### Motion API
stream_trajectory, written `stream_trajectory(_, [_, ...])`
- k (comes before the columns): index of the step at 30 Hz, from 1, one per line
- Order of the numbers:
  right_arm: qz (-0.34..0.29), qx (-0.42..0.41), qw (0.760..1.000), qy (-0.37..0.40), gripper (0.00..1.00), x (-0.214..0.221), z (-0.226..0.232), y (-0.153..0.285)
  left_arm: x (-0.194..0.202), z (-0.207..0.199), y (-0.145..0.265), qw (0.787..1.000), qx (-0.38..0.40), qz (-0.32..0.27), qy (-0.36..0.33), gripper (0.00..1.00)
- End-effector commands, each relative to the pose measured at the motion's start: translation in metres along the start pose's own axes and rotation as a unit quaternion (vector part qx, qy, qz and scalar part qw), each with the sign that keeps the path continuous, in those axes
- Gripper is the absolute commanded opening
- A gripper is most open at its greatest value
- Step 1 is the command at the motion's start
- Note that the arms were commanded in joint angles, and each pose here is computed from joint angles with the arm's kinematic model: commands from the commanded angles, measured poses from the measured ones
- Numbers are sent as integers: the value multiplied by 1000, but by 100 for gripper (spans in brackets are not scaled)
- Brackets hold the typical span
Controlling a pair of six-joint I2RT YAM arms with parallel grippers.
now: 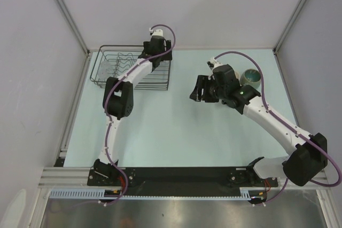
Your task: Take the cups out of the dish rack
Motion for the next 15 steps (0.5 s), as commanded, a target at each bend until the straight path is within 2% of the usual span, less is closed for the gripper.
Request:
stream_trajectory(1, [-18,-27,999,8,63,-3,8,10,-1,-9,-6,1000,12,-6,-3,95])
stream_trajectory(4, [-15,-27,1000,5,63,-2,7,10,4,-10,-5,1000,14,1,-2,79])
stream_trajectory(5, [-15,-28,999,6,63,-1,7,10,8,-10,-4,1000,15,6,-1,68])
stream_trajectory(8, [-15,-31,999,6,63,-2,8,9,11,-8,0,1000,14,8,1,53])
stream_trajectory(9, [-15,-31,999,6,63,-2,8,9,11,-8,2,1000,13,8,2,42])
stream_trajectory(10, [-19,-33,999,6,63,-3,9,10,8,-7,5,1000,12,6,3,35])
stream_trajectory(11, [-17,-34,999,5,63,-2,9,9,12,-6,6,1000,12,11,1,9])
stream_trajectory(12, [-16,-35,999,5,62,-1,10,9,12,-6,8,1000,10,11,4,0])
stream_trajectory(15, [-17,-36,999,1,62,-1,9,9,12,-4,17,1000,14,12,9,0])
Point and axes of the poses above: each gripper's point midway between its finger pads, its own y axis back along the fingers, its own z axis along the line the jaws close on, x = y × z, the point moved 6 cm from there along y, back along the fingers, and after that the axes turned 13 degrees about -y, right-handed, at the moved point
